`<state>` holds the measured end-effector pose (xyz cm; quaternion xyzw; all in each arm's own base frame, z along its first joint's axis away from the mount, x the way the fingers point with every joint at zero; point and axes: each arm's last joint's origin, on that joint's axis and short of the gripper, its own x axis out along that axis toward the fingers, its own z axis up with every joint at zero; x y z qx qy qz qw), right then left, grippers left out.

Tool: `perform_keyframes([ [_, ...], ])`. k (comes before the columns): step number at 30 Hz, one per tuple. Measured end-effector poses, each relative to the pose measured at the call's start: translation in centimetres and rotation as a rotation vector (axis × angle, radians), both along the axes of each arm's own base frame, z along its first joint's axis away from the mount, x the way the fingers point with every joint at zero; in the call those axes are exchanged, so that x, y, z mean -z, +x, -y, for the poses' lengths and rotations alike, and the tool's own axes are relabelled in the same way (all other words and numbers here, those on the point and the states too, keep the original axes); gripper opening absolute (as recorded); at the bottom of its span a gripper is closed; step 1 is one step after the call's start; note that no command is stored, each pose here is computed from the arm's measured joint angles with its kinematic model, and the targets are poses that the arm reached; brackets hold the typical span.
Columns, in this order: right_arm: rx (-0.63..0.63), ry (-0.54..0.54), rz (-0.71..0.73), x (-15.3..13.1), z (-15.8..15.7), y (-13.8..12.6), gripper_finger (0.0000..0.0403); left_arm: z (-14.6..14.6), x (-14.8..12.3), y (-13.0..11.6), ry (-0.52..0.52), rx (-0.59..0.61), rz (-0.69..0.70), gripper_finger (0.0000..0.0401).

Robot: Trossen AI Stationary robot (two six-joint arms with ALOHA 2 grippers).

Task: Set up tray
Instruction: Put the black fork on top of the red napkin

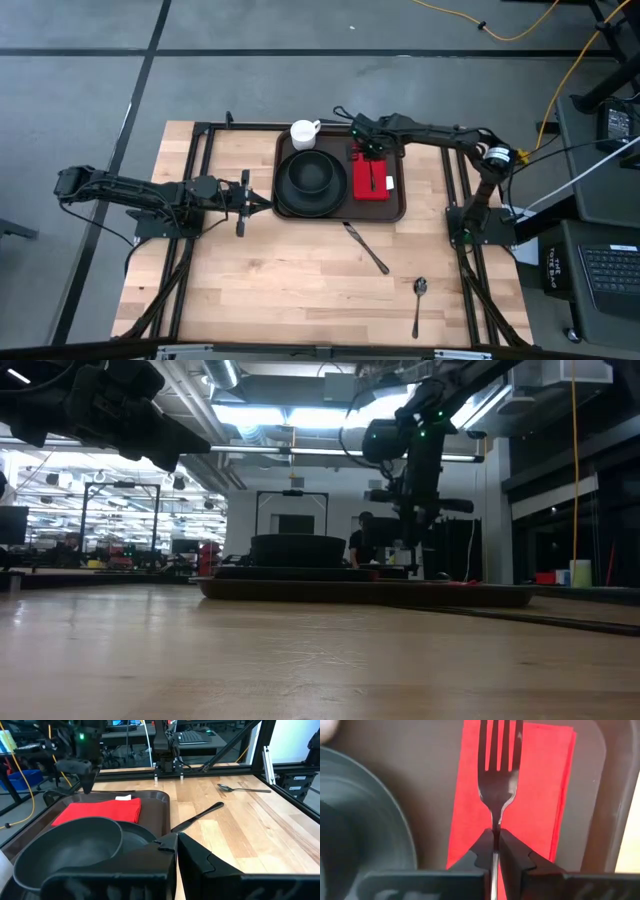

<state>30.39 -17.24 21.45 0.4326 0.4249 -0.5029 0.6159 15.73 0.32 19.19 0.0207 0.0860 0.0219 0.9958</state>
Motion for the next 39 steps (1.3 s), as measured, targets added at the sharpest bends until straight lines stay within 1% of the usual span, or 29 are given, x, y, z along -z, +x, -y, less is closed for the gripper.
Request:
perform_keyframes([
  [7, -0.002, 0.024, -0.053, 2.1, 0.4, 0.6, 0.0022, 0.0, 0.0, 0.0, 0.000, 0.000, 0.000, 0.0008],
  [12, 0.015, 0.035, -0.077, 3.0, 1.0, 0.5, 0.0022, 0.0, 0.0, 0.0, 0.000, 0.000, 0.000, 0.0007],
  [22, 0.032, 0.046, -0.060, 3.2, 1.6, 0.3, 0.0022, 0.0, 0.0, 0.0, 0.000, 0.000, 0.000, 0.0004],
  [31, 0.057, 0.045, -0.031, 5.2, 1.5, -0.3, 0.0022, 0.0, 0.0, 0.0, 0.000, 0.000, 0.000, 0.0005],
  [39, 0.068, 0.044, -0.025, 5.9, 1.6, -0.7, 0.0022, 0.0, 0.0, 0.0, 0.000, 0.000, 0.000, 0.0007],
])
